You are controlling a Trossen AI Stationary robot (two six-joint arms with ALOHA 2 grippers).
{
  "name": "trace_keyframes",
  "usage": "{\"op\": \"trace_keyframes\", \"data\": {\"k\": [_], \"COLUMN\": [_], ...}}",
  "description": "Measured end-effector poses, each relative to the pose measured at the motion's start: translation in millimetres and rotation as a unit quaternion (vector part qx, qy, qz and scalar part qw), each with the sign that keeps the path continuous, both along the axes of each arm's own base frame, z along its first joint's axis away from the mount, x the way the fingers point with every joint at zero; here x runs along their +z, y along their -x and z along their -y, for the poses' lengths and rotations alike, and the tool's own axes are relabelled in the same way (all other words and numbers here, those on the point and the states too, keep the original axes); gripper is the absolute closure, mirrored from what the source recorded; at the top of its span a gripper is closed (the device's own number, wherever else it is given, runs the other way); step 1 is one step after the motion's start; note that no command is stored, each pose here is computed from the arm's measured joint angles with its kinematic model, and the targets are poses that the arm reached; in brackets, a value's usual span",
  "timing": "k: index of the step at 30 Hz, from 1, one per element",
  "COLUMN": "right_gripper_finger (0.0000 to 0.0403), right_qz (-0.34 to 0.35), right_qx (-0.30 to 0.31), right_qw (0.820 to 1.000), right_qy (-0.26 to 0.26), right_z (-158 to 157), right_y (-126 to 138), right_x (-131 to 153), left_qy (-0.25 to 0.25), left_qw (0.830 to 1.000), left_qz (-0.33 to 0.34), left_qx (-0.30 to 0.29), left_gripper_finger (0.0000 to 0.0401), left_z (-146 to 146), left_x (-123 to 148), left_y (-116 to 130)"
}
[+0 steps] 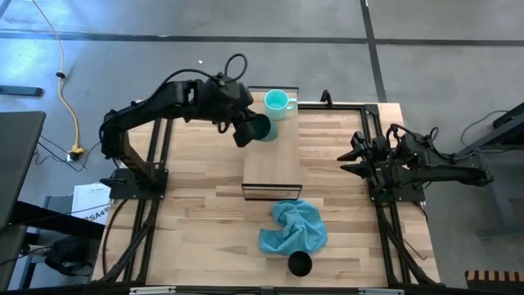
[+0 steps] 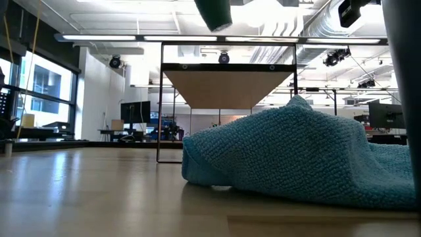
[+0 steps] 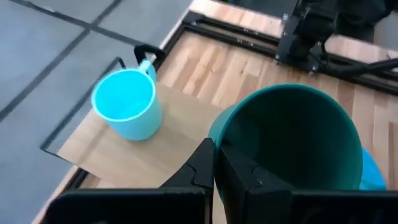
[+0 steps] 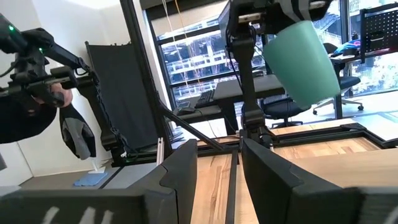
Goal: Stack small to large cups/mugs on shelf
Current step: Put the green cup on the shelf
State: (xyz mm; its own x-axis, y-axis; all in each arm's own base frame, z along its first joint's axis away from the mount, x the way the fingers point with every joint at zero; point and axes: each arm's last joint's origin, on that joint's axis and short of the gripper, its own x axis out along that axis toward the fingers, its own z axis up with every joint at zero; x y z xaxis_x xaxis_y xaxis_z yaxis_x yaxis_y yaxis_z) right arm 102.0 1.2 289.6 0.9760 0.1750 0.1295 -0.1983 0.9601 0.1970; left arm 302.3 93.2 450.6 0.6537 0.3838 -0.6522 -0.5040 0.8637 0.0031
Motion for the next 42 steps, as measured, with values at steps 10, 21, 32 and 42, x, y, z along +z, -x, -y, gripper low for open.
{"op": "trace_keyframes", "data": {"k": [10, 21, 32, 42], "right_gripper_finger": [0.0283, 0.0283, 0.0283, 0.0283], "right_qz": [-0.008, -0.018, -0.020, -0.021], "right_qx": [0.001, 0.001, 0.001, 0.000], "right_qw": [1.000, 1.000, 1.000, 1.000], "right_qy": [-0.008, -0.009, -0.008, -0.008], "right_z": [0, 0, 0, 0], "right_y": [0, 0, -1, -1], "right_x": [-1, -3, -4, -4], "left_qy": [0.008, 0.039, 0.079, 0.102], "left_qw": [0.999, 0.998, 0.994, 0.992], "left_qz": [-0.040, -0.056, -0.072, -0.070], "left_qx": [-0.010, 0.007, 0.010, 0.015], "left_gripper_finger": [0.0401, 0.0401, 0.0401, 0.0401], "left_z": [-13, -35, -53, -66], "left_x": [-27, -41, -55, -63], "left_y": [-27, -32, -35, -37]}}
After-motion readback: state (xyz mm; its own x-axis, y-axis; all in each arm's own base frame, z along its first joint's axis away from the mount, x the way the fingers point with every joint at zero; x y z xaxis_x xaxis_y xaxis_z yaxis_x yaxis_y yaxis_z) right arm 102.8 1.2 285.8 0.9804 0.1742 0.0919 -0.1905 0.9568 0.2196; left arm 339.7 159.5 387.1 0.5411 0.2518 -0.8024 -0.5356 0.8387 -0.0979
